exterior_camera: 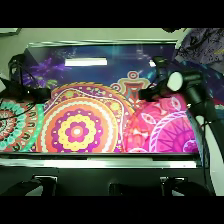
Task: Fold the clothes and pants, and hang the long-sleeved shirts on hangers.
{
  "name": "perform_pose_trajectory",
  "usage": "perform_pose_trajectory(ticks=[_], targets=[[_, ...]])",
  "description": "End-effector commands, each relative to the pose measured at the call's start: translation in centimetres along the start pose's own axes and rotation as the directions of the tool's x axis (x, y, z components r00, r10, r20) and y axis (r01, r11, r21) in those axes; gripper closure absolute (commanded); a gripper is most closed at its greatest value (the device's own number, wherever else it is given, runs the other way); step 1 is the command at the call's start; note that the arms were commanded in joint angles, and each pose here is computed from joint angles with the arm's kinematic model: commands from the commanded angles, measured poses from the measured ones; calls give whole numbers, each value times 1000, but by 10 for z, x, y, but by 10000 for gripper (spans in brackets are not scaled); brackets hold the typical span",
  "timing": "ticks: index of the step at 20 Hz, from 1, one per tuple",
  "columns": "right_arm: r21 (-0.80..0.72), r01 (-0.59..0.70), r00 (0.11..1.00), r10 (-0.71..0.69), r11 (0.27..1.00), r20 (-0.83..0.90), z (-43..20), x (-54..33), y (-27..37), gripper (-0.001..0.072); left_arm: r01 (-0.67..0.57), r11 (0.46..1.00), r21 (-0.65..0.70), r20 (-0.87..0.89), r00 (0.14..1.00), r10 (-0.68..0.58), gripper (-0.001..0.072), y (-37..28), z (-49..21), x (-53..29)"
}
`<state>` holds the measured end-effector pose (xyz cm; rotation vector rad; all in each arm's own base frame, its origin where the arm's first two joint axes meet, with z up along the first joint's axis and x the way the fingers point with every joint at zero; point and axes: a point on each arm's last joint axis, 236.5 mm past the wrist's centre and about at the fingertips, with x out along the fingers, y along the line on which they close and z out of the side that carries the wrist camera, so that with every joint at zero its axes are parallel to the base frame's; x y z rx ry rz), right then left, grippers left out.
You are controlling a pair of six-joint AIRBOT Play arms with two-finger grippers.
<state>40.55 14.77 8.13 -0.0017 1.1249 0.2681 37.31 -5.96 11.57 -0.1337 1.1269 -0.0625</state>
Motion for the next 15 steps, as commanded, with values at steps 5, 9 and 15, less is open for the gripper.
perform_pose_trajectory(ticks=[5, 9, 15], targets=[[-66, -23, 999, 21, 998, -36, -14, 3, 30, 680, -13, 1000, 17, -23, 1000, 13, 688, 3, -17, 2], [-67, -24, 999, 22, 997, -27, -12, 3, 30, 680, -13, 1000, 17, -23, 1000, 13, 688, 3, -17, 2], [-67, -24, 999, 22, 998, -27, -12, 3, 30, 680, -13, 1000, 17, -23, 1000, 13, 689, 3, -17, 2]])
